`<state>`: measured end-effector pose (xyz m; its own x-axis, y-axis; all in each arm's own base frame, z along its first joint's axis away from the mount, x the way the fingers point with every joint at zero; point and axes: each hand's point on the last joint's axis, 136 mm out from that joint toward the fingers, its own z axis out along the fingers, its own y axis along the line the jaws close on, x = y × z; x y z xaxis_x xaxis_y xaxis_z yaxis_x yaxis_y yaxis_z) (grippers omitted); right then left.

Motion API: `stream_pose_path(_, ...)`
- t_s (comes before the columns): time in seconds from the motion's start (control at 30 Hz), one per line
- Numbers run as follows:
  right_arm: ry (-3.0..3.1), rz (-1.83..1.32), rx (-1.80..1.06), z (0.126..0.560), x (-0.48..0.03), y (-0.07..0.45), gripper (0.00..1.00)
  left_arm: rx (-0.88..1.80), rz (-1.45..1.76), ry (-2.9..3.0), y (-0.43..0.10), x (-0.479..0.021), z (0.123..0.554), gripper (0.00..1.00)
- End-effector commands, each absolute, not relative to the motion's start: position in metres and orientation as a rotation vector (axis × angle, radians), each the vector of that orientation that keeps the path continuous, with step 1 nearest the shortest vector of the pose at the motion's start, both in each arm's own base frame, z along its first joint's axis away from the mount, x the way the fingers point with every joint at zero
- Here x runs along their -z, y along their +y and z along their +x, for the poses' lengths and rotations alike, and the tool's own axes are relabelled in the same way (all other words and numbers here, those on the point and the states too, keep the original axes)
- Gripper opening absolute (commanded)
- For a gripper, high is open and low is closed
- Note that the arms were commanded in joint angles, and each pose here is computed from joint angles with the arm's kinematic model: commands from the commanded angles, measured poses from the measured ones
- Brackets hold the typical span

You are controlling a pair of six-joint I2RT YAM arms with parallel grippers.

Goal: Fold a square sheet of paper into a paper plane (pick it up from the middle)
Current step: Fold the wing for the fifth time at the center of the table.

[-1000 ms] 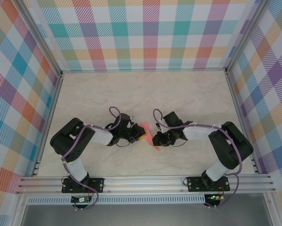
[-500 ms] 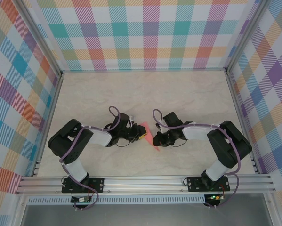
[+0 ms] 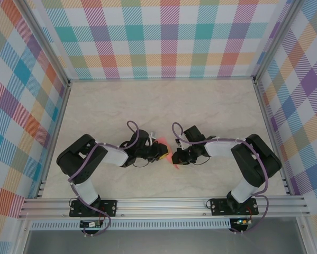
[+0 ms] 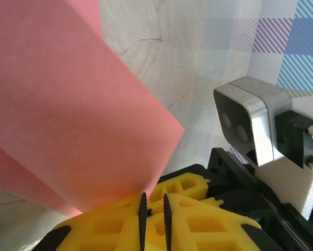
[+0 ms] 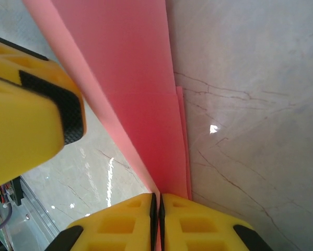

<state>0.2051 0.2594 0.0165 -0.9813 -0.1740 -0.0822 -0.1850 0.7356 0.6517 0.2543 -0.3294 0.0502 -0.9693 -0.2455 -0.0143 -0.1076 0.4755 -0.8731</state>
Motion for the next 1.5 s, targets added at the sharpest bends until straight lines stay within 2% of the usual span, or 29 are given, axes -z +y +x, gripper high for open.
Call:
stream_pose_path(0.0,2.924,-0.306,-1.111,0.204,-0.015,0.259,0.13,1.517,-0.273,2.562,-0.336,-0.052,0.257,0.18)
stream_pose_path(0.43,2.913,-0.321,-1.117,0.204,-0.028,0.258,0.21,1.399,-0.312,2.620,-0.328,-0.036,0.259,0.16)
stream_pose_path(0.9,2.925,-0.402,-1.061,0.197,-0.030,0.250,0.23,1.352,-0.321,2.643,-0.326,-0.032,0.261,0.16)
stream_pose_path(1.1,2.940,-0.415,-1.008,0.198,-0.024,0.246,0.21,1.342,-0.325,2.648,-0.326,-0.031,0.263,0.16)
stream_pose_path(1.33,2.932,-0.436,-1.010,0.200,-0.024,0.247,0.09,1.314,-0.338,2.662,-0.324,-0.026,0.264,0.15)
stream_pose_path(1.47,2.923,-0.461,-1.030,0.201,-0.029,0.250,0.09,1.299,-0.345,2.671,-0.322,-0.023,0.265,0.15)
